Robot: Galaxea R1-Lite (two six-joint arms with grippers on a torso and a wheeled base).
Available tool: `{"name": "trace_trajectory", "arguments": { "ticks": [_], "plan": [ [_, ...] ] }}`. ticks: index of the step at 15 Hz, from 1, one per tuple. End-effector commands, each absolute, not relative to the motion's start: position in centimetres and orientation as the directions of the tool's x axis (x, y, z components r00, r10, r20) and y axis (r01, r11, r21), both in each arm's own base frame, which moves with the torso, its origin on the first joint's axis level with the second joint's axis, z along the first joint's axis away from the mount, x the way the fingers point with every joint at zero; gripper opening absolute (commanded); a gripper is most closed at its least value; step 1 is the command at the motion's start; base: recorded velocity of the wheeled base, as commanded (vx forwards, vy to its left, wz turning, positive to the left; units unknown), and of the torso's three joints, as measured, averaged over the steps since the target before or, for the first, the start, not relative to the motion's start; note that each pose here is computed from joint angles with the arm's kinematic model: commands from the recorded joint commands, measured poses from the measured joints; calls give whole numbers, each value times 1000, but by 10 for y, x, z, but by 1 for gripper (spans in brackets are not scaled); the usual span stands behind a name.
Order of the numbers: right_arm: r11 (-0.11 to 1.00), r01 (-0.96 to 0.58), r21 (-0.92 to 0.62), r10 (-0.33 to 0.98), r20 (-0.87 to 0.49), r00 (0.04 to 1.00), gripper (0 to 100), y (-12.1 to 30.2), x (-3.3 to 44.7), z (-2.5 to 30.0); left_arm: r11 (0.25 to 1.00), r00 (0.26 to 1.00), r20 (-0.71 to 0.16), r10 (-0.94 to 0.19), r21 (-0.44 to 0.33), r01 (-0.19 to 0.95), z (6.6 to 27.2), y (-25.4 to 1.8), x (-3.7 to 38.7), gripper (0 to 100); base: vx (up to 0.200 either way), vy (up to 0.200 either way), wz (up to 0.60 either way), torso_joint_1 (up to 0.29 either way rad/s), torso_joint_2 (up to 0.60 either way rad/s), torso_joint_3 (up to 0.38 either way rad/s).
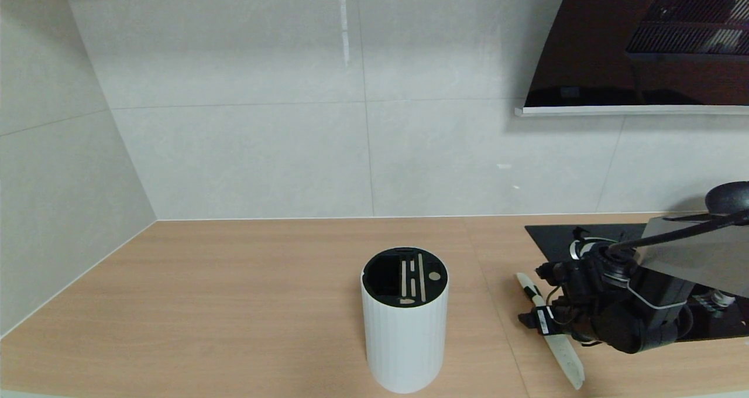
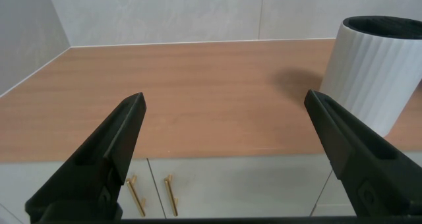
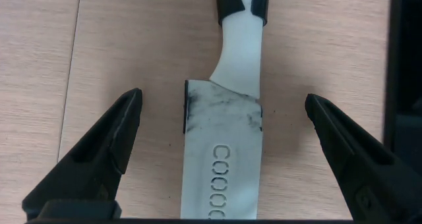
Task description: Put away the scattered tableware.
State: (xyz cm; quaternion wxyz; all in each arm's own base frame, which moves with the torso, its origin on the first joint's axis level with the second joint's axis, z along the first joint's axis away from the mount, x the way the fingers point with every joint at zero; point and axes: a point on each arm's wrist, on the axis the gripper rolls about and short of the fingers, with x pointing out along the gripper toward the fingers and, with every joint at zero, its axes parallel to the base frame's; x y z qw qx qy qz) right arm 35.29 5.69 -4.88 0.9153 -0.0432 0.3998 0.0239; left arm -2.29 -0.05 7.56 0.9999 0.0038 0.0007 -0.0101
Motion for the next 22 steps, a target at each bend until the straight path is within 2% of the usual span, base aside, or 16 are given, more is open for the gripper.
{"name": "trace_trajectory", "arguments": {
  "ticks": [1, 12, 22],
  "plan": [
    [995, -79, -60, 10, -728, 686, 0, 57, 353, -50, 1000, 1000, -2, -20, 8, 20, 76, -1, -23, 100, 0, 0, 0, 0, 0, 0],
    [996, -73, -60, 8, -716, 698, 0, 57, 351, -43, 1000, 1000, -2, -20, 8, 20, 76, -1, -23, 100, 0, 0, 0, 0, 0, 0],
    [998, -66, -19, 45, -541, 840, 0, 51, 308, 62, 999, 1000, -2, -23, 35, 23, 75, -1, -23, 100, 0, 0, 0, 0, 0, 0]
  ]
}}
